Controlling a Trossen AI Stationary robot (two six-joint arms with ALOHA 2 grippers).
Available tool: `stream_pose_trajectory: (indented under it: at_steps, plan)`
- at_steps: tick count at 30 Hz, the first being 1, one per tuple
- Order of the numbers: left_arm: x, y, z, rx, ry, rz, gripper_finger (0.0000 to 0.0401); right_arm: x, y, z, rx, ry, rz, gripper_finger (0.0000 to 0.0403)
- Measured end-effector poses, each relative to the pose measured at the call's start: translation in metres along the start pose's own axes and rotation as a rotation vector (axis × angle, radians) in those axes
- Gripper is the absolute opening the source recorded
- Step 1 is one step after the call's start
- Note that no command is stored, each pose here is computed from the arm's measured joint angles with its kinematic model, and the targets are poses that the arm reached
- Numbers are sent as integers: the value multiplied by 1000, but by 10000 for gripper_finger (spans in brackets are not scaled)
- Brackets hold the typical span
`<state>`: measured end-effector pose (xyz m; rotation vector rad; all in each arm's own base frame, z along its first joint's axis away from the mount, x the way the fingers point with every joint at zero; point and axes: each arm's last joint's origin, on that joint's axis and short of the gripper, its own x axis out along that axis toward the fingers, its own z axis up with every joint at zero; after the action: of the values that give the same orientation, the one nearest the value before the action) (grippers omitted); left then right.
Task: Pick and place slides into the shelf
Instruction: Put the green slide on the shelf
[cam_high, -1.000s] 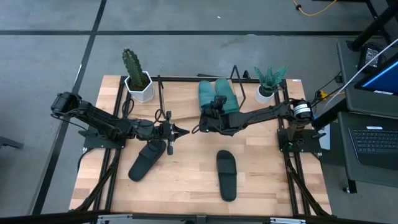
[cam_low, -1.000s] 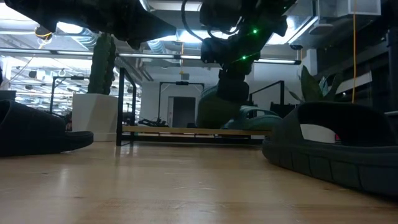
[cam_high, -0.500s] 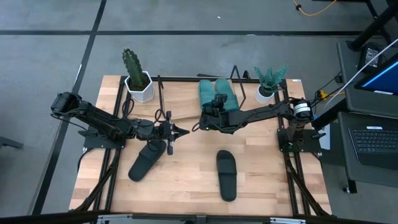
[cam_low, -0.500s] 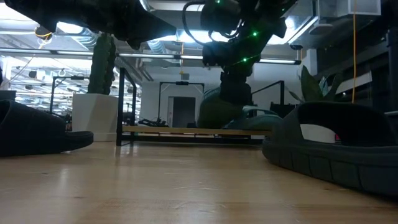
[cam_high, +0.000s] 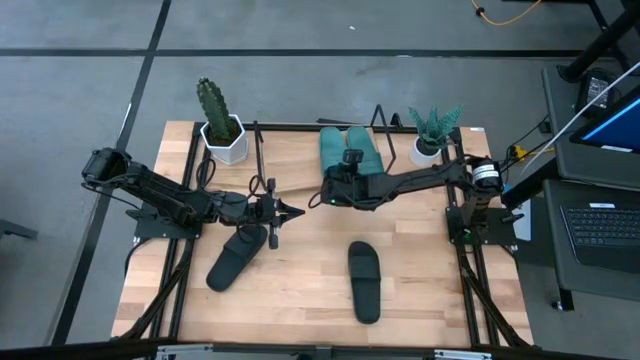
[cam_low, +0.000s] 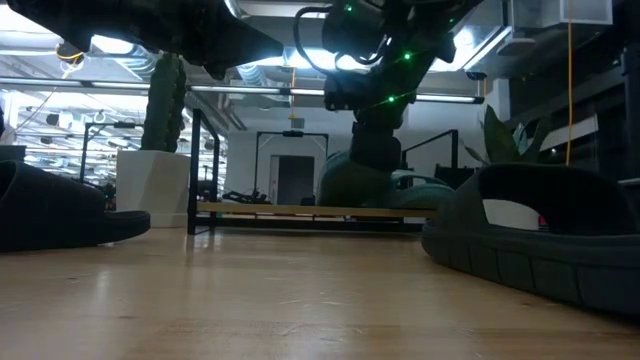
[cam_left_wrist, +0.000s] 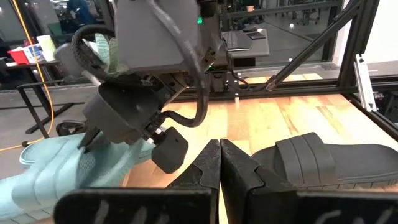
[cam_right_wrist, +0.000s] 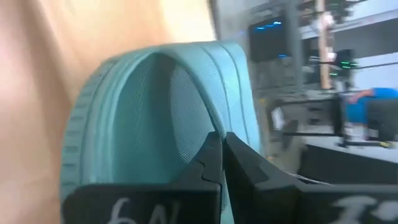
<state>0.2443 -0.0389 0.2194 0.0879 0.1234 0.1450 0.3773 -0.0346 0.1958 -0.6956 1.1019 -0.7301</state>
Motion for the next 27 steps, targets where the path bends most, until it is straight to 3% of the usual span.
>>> stream_pose_trajectory:
  at_steps: [11,17,27]
  plan:
    - [0,0,0,0,0,0,0,8,-5,-2,14,6,50,6]
    - [0,0,0,-1,0,0,0,10,-3,-3,17,-12,160,8]
    - [-3,-8,0,4,-3,-35,0,10,-2,-4,60,-3,196,80]
